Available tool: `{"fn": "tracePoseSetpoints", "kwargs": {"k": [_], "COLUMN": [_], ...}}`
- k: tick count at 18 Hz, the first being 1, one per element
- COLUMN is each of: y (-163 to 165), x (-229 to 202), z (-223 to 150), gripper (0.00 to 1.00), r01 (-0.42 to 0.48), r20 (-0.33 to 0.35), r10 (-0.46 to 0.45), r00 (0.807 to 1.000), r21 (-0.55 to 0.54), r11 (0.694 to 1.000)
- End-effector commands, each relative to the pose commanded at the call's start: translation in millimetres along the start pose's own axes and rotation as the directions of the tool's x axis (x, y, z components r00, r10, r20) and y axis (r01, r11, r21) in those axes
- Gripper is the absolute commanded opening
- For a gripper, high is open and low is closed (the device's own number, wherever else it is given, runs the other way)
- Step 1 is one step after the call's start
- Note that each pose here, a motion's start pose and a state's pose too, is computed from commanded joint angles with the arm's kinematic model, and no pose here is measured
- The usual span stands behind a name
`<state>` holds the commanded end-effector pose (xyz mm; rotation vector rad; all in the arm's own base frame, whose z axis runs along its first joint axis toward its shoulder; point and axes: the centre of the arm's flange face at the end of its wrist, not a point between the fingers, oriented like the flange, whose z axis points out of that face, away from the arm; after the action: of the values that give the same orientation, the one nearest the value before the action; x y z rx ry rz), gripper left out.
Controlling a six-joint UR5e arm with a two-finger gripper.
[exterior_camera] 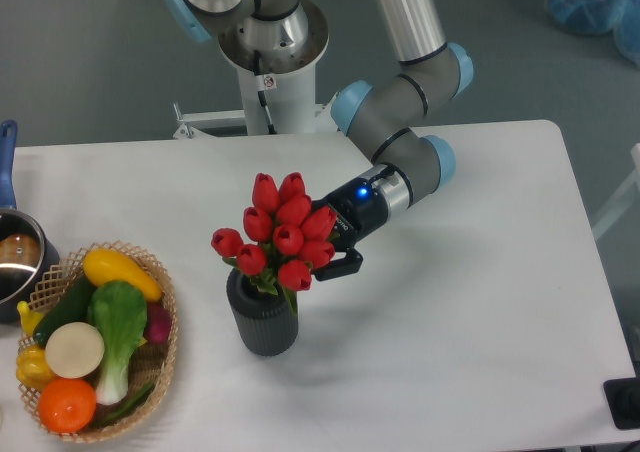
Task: Insert the flowers into the vase
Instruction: 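Push the tulip bunch further down into the vase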
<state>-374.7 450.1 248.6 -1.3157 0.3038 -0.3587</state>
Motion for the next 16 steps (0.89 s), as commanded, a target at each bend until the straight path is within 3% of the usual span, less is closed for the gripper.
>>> {"fn": "tracePoseSetpoints", "kwargs": {"k": [16], "y": [6.9], "x": [0.1], "z": [0.3], "gripper": [0.47], "r01": [0.011], "r20": [-0.002], "r10": [-0.011], "r00": [1.000], "r21": [-0.009], "r11": [1.000]}}
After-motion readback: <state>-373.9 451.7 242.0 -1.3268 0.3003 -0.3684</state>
